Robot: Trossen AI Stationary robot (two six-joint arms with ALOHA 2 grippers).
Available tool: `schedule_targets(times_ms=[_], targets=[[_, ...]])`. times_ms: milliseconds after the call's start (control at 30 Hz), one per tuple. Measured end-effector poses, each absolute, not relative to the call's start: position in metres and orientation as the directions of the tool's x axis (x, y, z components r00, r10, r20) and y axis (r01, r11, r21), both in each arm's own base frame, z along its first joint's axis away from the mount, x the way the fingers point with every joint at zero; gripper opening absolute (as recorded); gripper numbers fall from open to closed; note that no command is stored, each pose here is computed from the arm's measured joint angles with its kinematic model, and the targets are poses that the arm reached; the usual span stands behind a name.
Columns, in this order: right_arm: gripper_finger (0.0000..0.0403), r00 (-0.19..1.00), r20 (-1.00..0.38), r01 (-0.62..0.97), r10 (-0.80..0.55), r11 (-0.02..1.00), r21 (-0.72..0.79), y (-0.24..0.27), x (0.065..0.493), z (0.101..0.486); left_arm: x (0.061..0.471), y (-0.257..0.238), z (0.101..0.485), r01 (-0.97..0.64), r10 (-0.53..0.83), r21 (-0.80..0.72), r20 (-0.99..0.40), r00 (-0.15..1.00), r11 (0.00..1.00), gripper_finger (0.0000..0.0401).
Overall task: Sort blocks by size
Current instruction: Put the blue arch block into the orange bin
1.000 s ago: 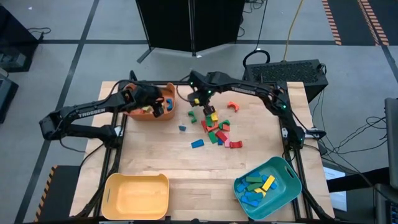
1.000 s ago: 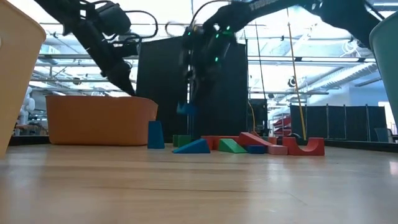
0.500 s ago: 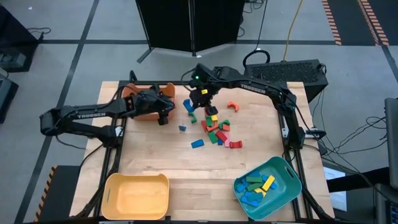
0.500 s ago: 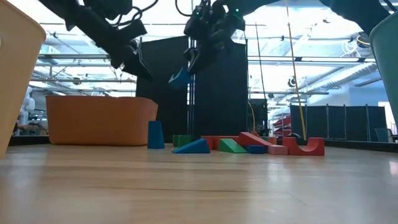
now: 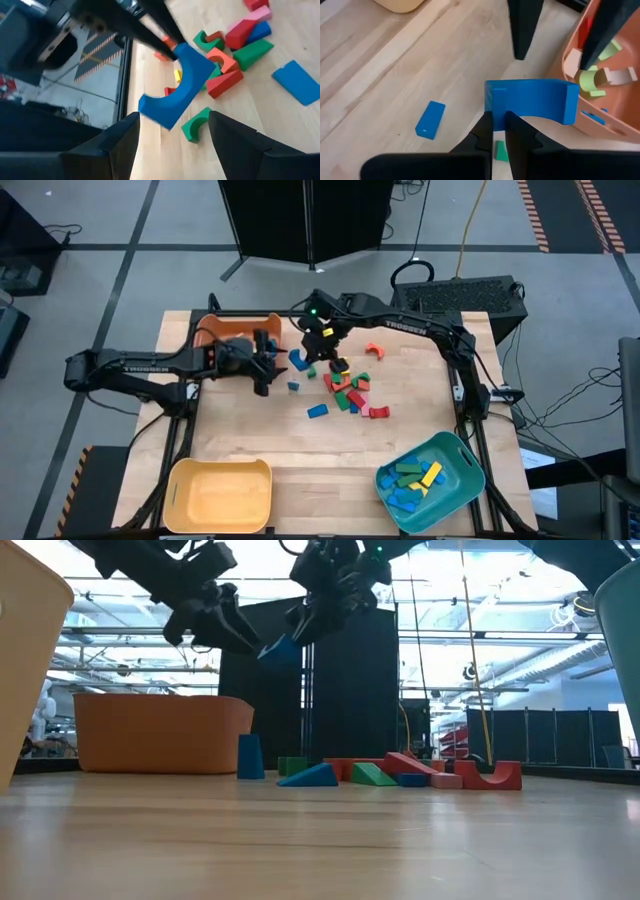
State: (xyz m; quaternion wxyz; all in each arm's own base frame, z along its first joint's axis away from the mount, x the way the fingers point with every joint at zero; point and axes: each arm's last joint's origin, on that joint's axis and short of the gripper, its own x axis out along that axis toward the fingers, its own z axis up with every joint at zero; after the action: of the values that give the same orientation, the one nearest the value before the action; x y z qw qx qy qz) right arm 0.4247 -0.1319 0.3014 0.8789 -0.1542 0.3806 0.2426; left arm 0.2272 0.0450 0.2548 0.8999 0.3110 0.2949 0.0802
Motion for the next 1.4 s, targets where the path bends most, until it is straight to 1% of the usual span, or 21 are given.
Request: schedule_targets(times_ms=[67, 367, 733, 833, 1000, 1133, 1300, 1400], targets=[[0.0019, 0.592, -0.742, -0.552, 0.316, 0.830, -0.087, -0.128, 0.426, 0.302, 0.228, 0.042, 0.255, 0.066, 0.317, 0.625, -0.481, 0.817, 0.778, 0.0238], [0.0019, 0.585, -0.731, -0.587, 0.351, 0.806, -0.083, -0.115, 0.430, 0.302, 0.230, 0.040, 0.256, 0.080, 0.312, 0.651, -0.463, 0.830, 0.755, 0.0238], [0.0020, 0.582, -0.726, -0.598, 0.367, 0.798, -0.075, -0.111, 0.431, 0.302, 0.235, 0.031, 0.249, 0.189, 0.276, 0.696, -0.498, 0.822, 0.693, 0.0238], [0.0020, 0.584, -0.708, -0.611, 0.398, 0.789, -0.060, -0.110, 0.431, 0.303, 0.239, 0.030, 0.249, 0.179, 0.273, 0.703, -0.479, 0.834, 0.688, 0.0238], [0.0020, 0.585, -0.705, -0.611, 0.401, 0.789, -0.058, -0.110, 0.431, 0.303, 0.240, 0.030, 0.250, 0.157, 0.284, 0.711, -0.460, 0.841, 0.686, 0.0236], [0.0020, 0.585, -0.705, -0.610, 0.401, 0.790, -0.057, -0.110, 0.431, 0.303, 0.240, 0.031, 0.250, 0.147, 0.296, 0.712, -0.459, 0.838, 0.686, 0.0217], [0.0020, 0.585, -0.705, -0.609, 0.401, 0.791, -0.055, -0.110, 0.431, 0.303, 0.240, 0.031, 0.250, 0.149, 0.296, 0.711, -0.461, 0.836, 0.687, 0.0171], [0.0020, 0.584, -0.706, -0.607, 0.401, 0.793, -0.052, -0.111, 0.431, 0.303, 0.240, 0.031, 0.250, 0.153, 0.296, 0.710, -0.466, 0.834, 0.687, 0.0151]])
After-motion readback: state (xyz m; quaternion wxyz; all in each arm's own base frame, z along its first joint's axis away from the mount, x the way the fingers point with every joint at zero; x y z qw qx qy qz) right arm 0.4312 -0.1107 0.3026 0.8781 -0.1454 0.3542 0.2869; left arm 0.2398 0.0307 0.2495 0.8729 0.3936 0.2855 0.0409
